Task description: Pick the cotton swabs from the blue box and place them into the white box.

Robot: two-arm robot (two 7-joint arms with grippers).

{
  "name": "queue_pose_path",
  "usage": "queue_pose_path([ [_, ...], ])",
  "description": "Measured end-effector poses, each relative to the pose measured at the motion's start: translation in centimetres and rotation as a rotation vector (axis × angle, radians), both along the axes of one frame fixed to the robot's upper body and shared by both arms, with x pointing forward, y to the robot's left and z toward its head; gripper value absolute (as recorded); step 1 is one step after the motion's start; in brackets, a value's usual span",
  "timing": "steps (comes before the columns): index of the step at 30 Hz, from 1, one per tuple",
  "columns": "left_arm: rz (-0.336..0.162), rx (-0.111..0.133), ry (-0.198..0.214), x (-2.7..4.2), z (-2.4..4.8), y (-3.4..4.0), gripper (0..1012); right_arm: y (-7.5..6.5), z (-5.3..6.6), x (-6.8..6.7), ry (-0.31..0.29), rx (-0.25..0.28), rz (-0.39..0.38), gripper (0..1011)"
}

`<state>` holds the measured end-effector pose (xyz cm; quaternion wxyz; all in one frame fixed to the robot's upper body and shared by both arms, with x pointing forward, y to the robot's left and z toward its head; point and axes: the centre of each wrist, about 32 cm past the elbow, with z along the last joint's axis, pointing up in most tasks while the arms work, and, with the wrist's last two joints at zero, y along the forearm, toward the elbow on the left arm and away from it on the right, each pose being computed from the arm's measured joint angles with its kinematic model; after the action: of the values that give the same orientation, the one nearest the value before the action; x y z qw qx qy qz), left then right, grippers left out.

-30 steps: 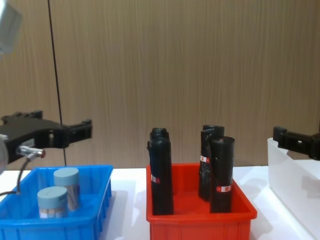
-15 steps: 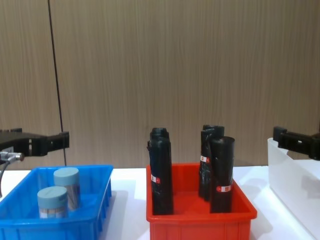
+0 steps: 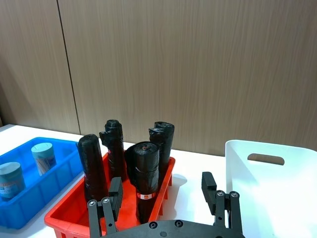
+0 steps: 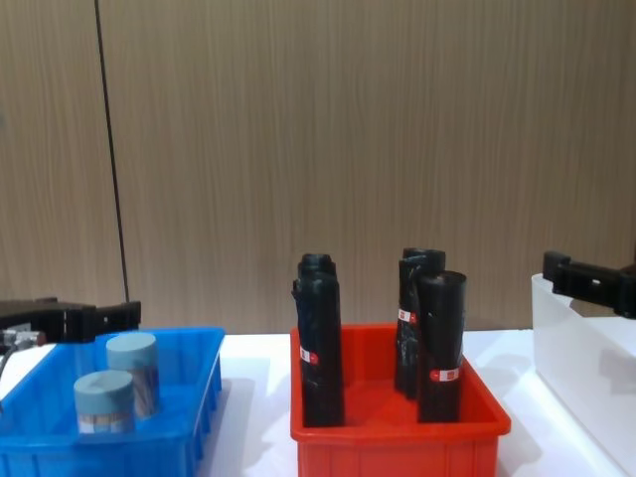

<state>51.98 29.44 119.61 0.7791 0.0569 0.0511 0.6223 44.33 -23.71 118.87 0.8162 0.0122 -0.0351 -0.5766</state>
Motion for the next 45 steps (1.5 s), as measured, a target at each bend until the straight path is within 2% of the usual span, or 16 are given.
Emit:
queue_pose_path([
  [5, -0.019, -0.008, 0.031, 0.90, -0.50, 0.66, 1000, 0.0, 0.0, 0.0, 0.000, 0.000, 0.000, 1002],
  [14, -0.037, -0.018, 0.073, 1.90, -1.28, 1.33, 1000, 0.0, 0.0, 0.0, 0.000, 0.000, 0.000, 1002],
  [29, -0.040, -0.022, 0.128, 2.75, -2.56, 1.83, 1000, 0.0, 0.0, 0.0, 0.000, 0.000, 0.000, 1002],
  [45, -0.041, 0.003, 0.161, 3.58, -3.52, 2.04, 1000, 0.0, 0.0, 0.0, 0.000, 0.000, 0.000, 1002],
])
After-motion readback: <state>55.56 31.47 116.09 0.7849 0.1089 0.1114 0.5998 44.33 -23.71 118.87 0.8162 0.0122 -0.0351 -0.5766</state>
